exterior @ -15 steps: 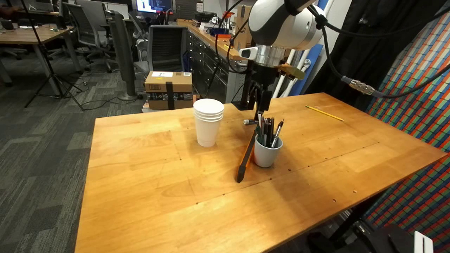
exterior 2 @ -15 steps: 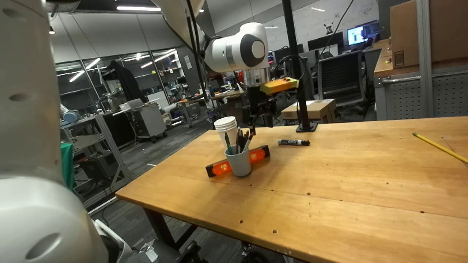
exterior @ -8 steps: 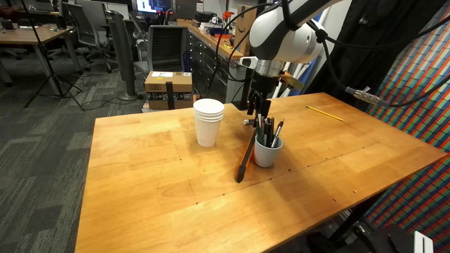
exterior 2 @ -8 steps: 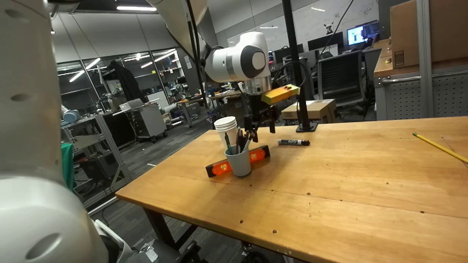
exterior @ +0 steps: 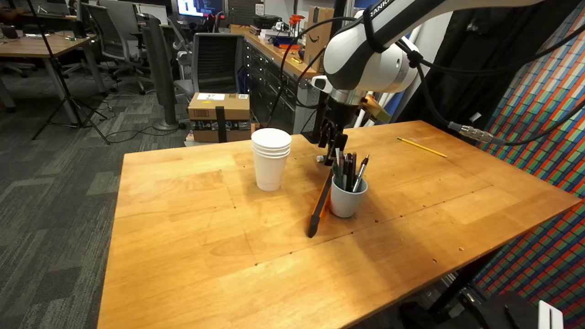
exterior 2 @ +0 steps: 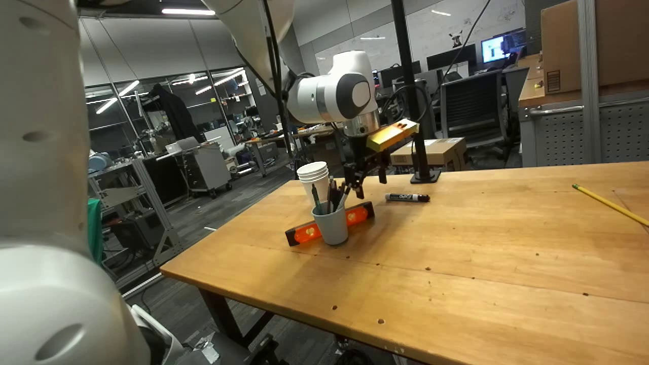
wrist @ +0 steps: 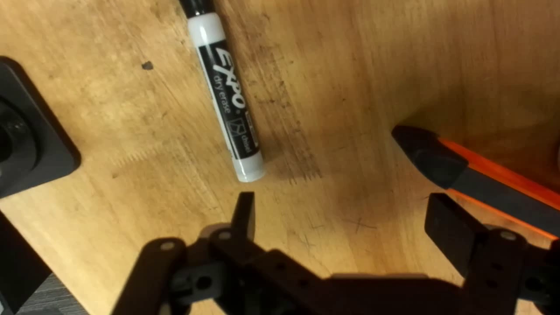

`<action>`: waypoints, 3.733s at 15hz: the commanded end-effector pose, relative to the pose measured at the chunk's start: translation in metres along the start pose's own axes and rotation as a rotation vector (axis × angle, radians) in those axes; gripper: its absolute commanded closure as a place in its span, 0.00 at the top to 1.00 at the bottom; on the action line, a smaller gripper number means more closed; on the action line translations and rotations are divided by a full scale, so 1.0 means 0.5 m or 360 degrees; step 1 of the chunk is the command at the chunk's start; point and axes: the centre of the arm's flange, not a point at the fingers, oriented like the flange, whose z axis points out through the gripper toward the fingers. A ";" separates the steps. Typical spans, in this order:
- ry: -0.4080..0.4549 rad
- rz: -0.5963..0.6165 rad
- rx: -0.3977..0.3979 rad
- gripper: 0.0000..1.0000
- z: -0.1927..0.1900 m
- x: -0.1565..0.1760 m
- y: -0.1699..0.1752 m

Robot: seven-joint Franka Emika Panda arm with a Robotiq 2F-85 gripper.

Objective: Stack the white cups together then put the marker in the stacked cups.

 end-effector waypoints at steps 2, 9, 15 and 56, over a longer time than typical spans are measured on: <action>-0.0003 0.0024 -0.0095 1.00 0.007 -0.011 0.018; -0.0116 0.0021 -0.0144 1.00 0.015 -0.013 0.096; -0.0170 0.0028 -0.0185 1.00 0.005 -0.008 0.152; -0.0382 0.0535 -0.0013 0.04 0.066 -0.028 0.115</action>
